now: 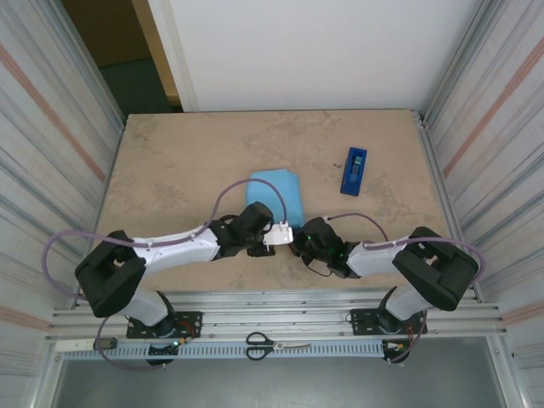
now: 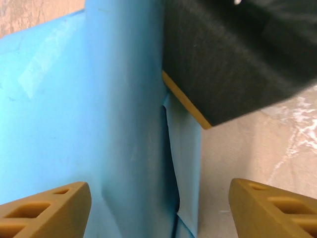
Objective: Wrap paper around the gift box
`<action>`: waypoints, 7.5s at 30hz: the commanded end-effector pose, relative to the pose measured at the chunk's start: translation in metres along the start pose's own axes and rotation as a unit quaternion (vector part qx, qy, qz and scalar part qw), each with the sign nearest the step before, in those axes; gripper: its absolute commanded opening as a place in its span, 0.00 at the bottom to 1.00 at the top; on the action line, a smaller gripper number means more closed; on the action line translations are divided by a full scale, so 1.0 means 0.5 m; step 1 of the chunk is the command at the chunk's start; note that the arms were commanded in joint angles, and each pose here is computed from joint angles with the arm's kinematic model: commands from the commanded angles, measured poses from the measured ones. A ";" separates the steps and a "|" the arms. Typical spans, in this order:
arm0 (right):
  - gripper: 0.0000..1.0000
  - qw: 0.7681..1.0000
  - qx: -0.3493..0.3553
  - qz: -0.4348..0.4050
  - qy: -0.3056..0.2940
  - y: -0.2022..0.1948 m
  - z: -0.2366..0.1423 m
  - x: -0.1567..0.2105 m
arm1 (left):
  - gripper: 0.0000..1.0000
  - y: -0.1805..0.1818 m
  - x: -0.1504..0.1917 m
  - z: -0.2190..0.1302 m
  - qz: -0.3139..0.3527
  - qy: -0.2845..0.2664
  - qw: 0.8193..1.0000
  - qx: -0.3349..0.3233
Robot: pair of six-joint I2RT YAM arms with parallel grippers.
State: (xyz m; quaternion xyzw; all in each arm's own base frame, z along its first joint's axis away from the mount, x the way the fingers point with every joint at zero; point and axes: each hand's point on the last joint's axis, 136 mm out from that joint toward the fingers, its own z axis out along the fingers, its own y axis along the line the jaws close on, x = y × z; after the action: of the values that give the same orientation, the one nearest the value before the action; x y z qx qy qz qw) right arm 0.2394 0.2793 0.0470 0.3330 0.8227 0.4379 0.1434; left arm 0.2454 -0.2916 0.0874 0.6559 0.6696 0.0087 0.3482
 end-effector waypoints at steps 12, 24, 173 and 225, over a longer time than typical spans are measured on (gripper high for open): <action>0.00 1.000 -0.002 0.013 -0.022 0.007 0.001 -0.037 | 0.83 0.113 -0.022 -0.126 -0.304 -0.153 0.939 0.054; 0.00 1.000 0.004 0.008 -0.009 0.016 0.005 -0.049 | 0.85 0.035 -0.019 -0.065 -0.120 -0.099 0.988 0.023; 0.03 0.999 -0.022 -0.044 -0.015 0.054 -0.046 -0.106 | 0.49 -0.020 0.034 0.096 -0.129 0.020 0.991 -0.028; 0.21 0.996 0.050 -0.075 0.013 0.060 -0.101 -0.631 | 0.48 -0.039 0.052 0.114 -0.129 0.034 0.991 -0.017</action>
State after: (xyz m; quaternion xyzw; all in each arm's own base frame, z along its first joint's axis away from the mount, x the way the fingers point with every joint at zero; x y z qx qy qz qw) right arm 0.4535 0.0449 0.0791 0.2712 0.8748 0.3713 0.1530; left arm 0.2832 -0.3185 0.0794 0.5284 0.7317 -0.0118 0.4304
